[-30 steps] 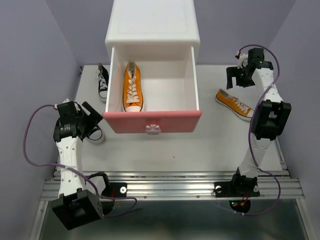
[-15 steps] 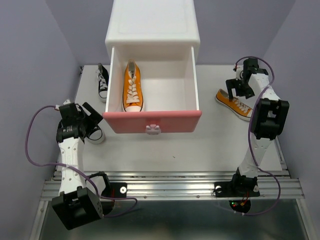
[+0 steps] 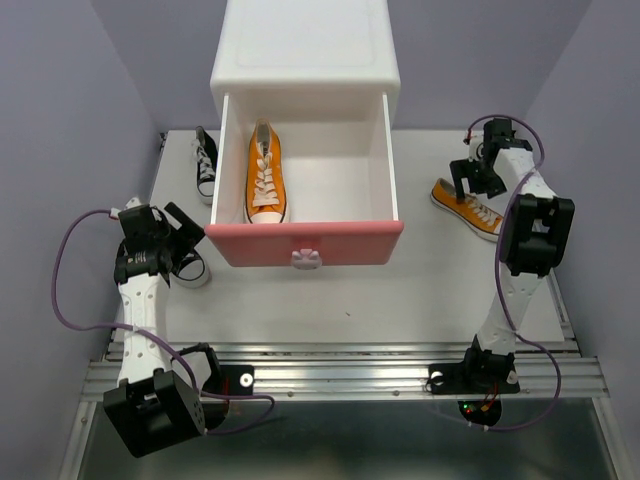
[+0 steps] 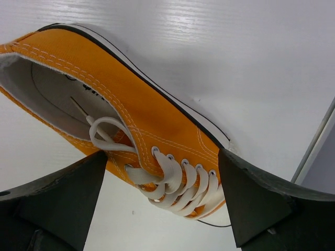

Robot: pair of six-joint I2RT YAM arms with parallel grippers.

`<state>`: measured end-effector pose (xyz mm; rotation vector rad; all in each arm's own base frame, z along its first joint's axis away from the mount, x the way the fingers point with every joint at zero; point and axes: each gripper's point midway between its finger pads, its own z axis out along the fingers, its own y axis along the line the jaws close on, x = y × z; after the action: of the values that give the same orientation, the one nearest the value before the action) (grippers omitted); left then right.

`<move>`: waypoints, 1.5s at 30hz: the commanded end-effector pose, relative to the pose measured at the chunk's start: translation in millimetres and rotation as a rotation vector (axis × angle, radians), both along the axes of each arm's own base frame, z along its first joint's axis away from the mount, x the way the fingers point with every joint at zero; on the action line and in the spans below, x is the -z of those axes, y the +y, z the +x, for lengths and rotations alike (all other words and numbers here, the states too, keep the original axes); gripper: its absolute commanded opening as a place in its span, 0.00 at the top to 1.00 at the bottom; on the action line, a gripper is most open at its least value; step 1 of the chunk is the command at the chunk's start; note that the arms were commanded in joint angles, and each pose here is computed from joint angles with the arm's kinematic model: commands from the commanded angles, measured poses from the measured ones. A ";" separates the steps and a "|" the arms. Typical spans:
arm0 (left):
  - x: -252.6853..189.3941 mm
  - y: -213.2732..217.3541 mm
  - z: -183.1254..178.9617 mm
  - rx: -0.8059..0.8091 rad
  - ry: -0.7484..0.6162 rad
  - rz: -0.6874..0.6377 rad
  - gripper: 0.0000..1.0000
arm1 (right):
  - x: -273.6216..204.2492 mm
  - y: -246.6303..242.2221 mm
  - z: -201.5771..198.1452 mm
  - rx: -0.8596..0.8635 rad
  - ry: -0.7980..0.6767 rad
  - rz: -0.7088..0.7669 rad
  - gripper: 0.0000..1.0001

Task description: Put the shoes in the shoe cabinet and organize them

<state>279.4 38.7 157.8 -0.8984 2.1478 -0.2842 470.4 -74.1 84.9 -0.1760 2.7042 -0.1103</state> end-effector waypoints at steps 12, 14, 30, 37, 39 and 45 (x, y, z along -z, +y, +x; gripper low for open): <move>2.3 5.1 0.3 -0.018 -0.016 0.024 0.01 | 10.2 20.8 6.4 -0.026 -0.001 0.045 0.83; 2.8 5.3 0.1 -0.024 -0.016 0.019 0.01 | 1.7 18.9 8.8 -0.003 -0.023 0.038 0.93; -8.1 5.0 4.2 -0.039 -0.010 -0.004 0.01 | -177.7 41.0 2.8 0.362 -0.562 0.309 0.99; -29.6 3.9 10.2 -0.023 -0.030 -0.006 0.01 | -307.2 53.8 -18.6 0.405 -0.860 0.485 0.99; -37.6 2.6 12.4 -0.010 -0.041 -0.006 0.01 | -352.7 66.1 -22.6 0.377 -0.963 0.597 0.99; -57.5 0.0 14.7 0.012 -0.060 -0.009 0.01 | -473.5 107.4 -35.8 0.161 -1.186 0.896 0.99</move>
<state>291.2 39.6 192.4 -0.9124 2.1161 -0.3109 449.9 -3.1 419.3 0.4658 1.7685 0.4247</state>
